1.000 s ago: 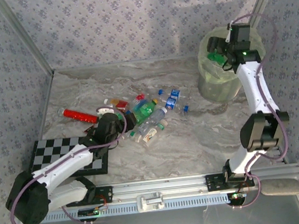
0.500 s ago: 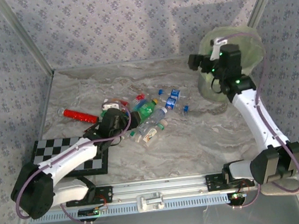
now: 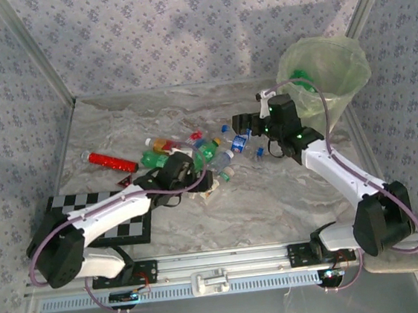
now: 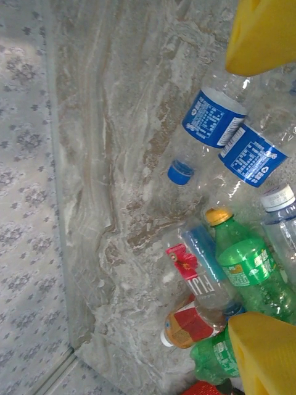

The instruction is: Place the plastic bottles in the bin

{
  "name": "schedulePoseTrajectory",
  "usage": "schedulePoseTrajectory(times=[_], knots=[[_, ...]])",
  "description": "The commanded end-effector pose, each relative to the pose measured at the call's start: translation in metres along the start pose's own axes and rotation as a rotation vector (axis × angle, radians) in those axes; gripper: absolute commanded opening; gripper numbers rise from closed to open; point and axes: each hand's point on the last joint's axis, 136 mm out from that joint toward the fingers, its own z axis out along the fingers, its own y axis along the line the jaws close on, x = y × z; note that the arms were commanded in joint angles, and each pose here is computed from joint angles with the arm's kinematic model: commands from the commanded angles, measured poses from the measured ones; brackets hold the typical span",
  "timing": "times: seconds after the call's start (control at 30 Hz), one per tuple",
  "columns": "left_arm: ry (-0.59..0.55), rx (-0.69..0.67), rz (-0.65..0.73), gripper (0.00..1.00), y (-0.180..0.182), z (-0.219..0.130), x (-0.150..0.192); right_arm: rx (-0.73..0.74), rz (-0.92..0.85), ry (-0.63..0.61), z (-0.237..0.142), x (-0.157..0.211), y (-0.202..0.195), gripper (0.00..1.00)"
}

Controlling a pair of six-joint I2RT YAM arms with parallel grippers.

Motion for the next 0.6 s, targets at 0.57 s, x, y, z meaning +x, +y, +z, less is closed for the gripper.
schedulePoseTrajectory(times=[0.57], knots=[[0.267,-0.044,0.344,0.9,-0.049,0.021,0.051,0.091,0.021,-0.04,-0.021,0.001,-0.023,1.0]])
